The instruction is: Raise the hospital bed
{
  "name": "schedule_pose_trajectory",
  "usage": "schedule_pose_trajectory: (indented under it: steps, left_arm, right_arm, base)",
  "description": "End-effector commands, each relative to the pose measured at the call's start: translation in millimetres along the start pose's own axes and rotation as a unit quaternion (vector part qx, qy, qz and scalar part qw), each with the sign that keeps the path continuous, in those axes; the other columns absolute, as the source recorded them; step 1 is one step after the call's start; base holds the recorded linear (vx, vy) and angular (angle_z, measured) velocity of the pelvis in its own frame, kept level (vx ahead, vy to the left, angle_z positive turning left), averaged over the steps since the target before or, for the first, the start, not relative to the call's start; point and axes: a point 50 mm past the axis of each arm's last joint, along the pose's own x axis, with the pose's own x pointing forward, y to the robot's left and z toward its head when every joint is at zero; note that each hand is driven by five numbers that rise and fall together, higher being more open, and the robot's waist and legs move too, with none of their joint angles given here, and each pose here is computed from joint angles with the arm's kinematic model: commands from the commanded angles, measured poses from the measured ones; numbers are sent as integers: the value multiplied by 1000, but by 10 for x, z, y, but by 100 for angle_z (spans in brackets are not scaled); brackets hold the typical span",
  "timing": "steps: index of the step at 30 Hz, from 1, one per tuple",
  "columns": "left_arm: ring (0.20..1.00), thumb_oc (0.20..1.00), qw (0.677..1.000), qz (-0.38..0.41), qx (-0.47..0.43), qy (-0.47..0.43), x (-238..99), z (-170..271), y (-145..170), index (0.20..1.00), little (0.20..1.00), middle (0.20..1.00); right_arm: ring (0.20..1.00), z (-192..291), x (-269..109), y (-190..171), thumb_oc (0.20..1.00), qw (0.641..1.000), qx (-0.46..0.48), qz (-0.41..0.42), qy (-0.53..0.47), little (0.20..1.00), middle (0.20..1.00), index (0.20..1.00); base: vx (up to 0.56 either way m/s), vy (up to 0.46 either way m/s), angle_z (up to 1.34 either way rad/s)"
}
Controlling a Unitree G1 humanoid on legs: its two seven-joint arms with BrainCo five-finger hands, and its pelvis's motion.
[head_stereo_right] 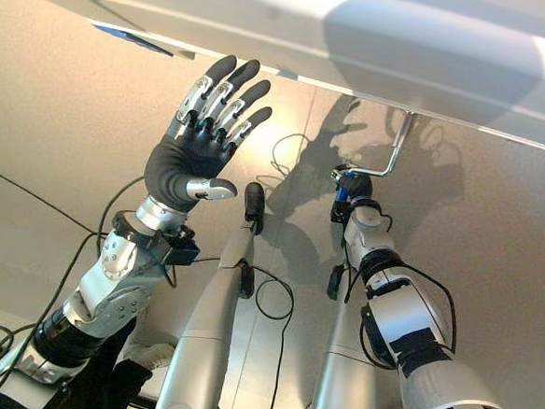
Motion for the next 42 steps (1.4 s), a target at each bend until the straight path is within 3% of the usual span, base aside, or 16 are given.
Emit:
schedule_pose_trajectory:
  steps: [1, 5, 10, 25, 28, 29, 32, 33, 36, 37, 42]
  left_arm:
    - [1000, 1000, 996, -40, -7, -81, 50, 267, -142, 1000, 1000, 1000]
    - [1000, 1000, 996, -37, 0, -81, 40, 287, -106, 1000, 1000, 1000]
    - [1000, 1000, 996, -32, 6, -88, 33, 325, -70, 1000, 1000, 1000]
    - [1000, 1000, 995, -14, 24, -91, -10, 383, 5, 1000, 1000, 1000]
    - [1000, 1000, 994, 1, 36, -102, -62, 445, 54, 1000, 1000, 1000]
    - [1000, 1000, 994, 12, 40, -105, -99, 457, 85, 1000, 1000, 1000]
    - [1000, 1000, 994, 14, 44, -102, -120, 464, 98, 1000, 1000, 1000]
    - [1000, 1000, 993, 25, 56, -99, -163, 480, 147, 1000, 1000, 1000]
    - [1000, 1000, 993, 29, 65, -89, -205, 474, 170, 1000, 1000, 1000]
    - [1000, 1000, 993, 33, 94, -67, -276, 467, 202, 1000, 1000, 1000]
    - [1000, 1000, 992, 40, 116, -38, -363, 428, 243, 1000, 1000, 1000]
  right_arm:
    - [200, -336, -374, -1616, 200, 967, -22, -246, 61, 200, 200, 200]
    - [200, -521, -606, -1957, 200, 951, 10, -301, 76, 200, 200, 200]
    - [200, -577, -727, -2107, 200, 939, 64, -332, 56, 200, 200, 200]
    - [200, -849, -1120, -2437, 200, 914, 23, -396, 79, 200, 200, 200]
    - [200, -565, -875, -1952, 200, 958, 49, -277, -51, 200, 200, 200]
    - [200, -333, -882, -1663, 200, 963, 105, -201, -148, 200, 200, 200]
    - [200, -275, -936, -1551, 200, 963, 124, -161, -177, 200, 200, 200]
    - [200, -24, -1048, -1275, 200, 954, 157, -59, -249, 200, 200, 200]
    - [200, 87, -1156, -1180, 200, 943, 173, -18, -283, 200, 200, 200]
    - [200, 263, -1320, -940, 200, 926, 187, 70, -321, 200, 200, 200]
    - [200, 293, -1403, -783, 200, 921, 188, 130, -316, 200, 200, 200]
  base:
    - [3, -8, 5]
    - [2, -4, 2]
    - [4, -10, 4]
    - [1, -5, -2]
    - [0, 0, 0]
    - [-2, 7, -3]
    - [-10, 1, -11]
    - [-19, -1, -10]
    - [-24, 0, -8]
    - [-17, 3, -4]
    - [-12, 3, -3]
